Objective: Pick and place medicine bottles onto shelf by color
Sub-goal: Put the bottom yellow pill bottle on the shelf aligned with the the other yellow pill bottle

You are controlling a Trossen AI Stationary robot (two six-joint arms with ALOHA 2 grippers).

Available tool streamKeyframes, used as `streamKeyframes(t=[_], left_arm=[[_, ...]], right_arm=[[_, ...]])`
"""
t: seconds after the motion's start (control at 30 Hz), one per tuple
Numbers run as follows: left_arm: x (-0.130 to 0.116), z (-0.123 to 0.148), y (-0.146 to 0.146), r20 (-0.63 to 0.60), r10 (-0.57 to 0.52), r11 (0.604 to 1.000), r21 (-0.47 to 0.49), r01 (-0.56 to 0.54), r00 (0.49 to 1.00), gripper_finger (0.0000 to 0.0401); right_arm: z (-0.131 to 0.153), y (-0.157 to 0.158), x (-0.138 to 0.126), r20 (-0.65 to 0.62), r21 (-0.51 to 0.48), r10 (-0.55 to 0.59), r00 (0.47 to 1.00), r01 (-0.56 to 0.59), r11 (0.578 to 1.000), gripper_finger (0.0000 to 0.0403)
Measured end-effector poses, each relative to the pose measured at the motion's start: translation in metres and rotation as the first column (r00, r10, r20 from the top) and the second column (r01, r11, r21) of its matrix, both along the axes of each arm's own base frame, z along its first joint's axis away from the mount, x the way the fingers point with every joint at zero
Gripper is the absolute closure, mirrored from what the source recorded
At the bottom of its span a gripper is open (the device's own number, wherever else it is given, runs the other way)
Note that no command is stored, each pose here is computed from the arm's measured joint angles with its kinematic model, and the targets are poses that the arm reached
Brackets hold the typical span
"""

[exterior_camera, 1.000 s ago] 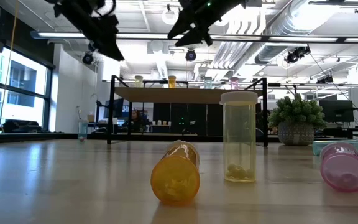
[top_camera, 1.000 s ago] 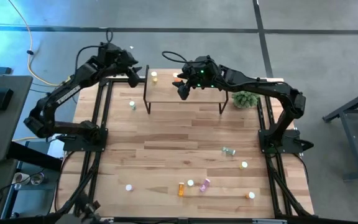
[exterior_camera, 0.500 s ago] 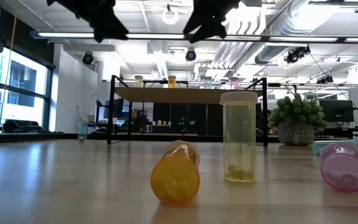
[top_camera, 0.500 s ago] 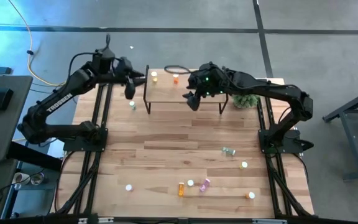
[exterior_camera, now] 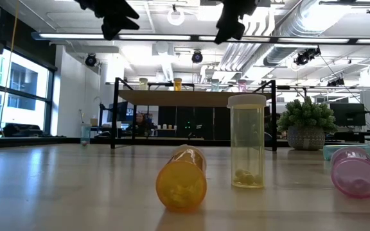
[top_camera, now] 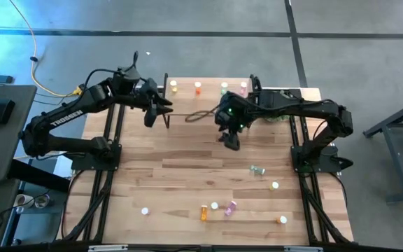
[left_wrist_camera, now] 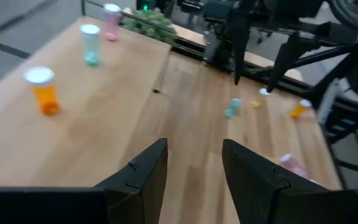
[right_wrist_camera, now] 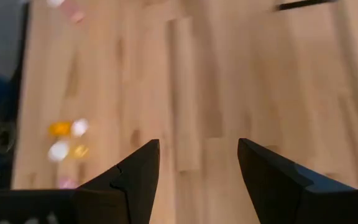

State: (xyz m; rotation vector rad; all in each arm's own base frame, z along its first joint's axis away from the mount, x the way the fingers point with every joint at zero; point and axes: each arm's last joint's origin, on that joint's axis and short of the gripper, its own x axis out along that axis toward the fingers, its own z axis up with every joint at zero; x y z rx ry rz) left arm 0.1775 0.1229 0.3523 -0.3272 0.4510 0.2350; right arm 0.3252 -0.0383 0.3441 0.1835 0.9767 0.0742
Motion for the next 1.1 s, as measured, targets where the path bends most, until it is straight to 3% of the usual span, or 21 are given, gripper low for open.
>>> streamKeyframes(t=[0.33, 0.5, 0.73, 0.87, 1.1], left_arm=[[0.016, -0.002, -0.032, -0.01, -0.085, 0.987, -0.138, 0.083, 0.996, 0.0256], [0.023, -0.007, -0.053, -0.081, -0.094, 0.987, -0.141, 0.081, 0.992, 0.0256], [0.026, -0.013, -0.079, -0.184, -0.122, 0.989, -0.105, 0.104, 0.975, 0.0256], [0.028, -0.014, -0.087, -0.193, -0.14, 0.988, -0.086, 0.125, 0.971, 0.0256], [0.029, -0.014, -0.094, -0.196, -0.164, 0.985, -0.079, 0.151, 0.967, 0.0256]], right_arm=[[-0.001, 0.034, -0.001, -0.005, 0.0, 0.23, 0.973, -0.23, 0.973, 0.0195], [-0.003, 0.055, -0.001, -0.014, 0.004, 0.286, 0.958, -0.286, 0.958, 0.0193], [-0.032, 0.085, -0.005, -0.104, 0.091, 0.27, 0.957, -0.261, 0.961, 0.0183], [-0.042, 0.099, -0.004, -0.098, 0.188, 0.264, 0.96, -0.242, 0.952, 0.0182], [-0.052, 0.123, 0.001, -0.032, 0.225, 0.2, 0.979, -0.188, 0.956, 0.0182]])
